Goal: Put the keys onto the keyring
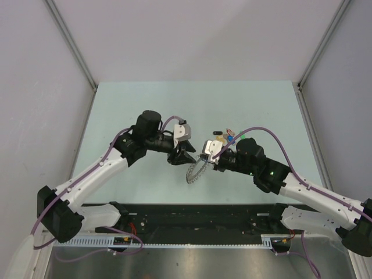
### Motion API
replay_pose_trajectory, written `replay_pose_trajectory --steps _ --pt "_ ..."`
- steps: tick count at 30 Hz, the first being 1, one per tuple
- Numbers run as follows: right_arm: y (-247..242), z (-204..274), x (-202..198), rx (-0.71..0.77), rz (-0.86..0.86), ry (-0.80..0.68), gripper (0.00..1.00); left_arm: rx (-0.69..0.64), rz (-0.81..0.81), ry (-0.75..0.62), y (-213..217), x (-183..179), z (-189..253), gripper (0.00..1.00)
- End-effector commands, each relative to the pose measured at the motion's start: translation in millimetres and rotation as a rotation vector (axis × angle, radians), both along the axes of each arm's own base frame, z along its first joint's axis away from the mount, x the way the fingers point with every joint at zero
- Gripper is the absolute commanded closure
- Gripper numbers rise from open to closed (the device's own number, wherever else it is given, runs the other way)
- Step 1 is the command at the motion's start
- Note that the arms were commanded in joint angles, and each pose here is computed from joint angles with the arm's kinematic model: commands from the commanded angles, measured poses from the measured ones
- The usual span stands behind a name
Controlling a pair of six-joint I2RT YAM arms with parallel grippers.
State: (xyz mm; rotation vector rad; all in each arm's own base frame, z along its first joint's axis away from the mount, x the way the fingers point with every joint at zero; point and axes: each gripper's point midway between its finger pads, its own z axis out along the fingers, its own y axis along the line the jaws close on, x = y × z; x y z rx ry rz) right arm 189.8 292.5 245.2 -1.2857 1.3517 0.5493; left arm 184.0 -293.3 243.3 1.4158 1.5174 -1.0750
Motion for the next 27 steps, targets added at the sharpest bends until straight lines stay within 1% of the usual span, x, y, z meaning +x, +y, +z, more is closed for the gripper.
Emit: replay_pose_trajectory --steps 1,9,18,21,24,27 --pt "5 48 -5 0.099 0.041 -0.082 1.00 -0.017 -0.083 -0.014 -5 -3 10 0.51" --pt "6 50 -8 0.098 0.052 -0.085 1.00 0.012 -0.086 0.024 -7 1 0 0.54" --pt "8 47 -8 0.089 0.054 -0.081 1.00 0.015 -0.147 0.089 -11 -5 -6 0.64" --pt "8 47 -9 0.088 0.056 -0.080 1.00 0.017 -0.170 0.109 -12 -8 -6 0.69" --pt "8 46 -8 0.085 0.054 -0.078 1.00 0.016 -0.181 0.123 -13 -9 -6 0.76" --pt "8 45 -7 0.081 0.047 -0.076 1.00 0.018 -0.185 0.126 -13 -10 -6 0.94"
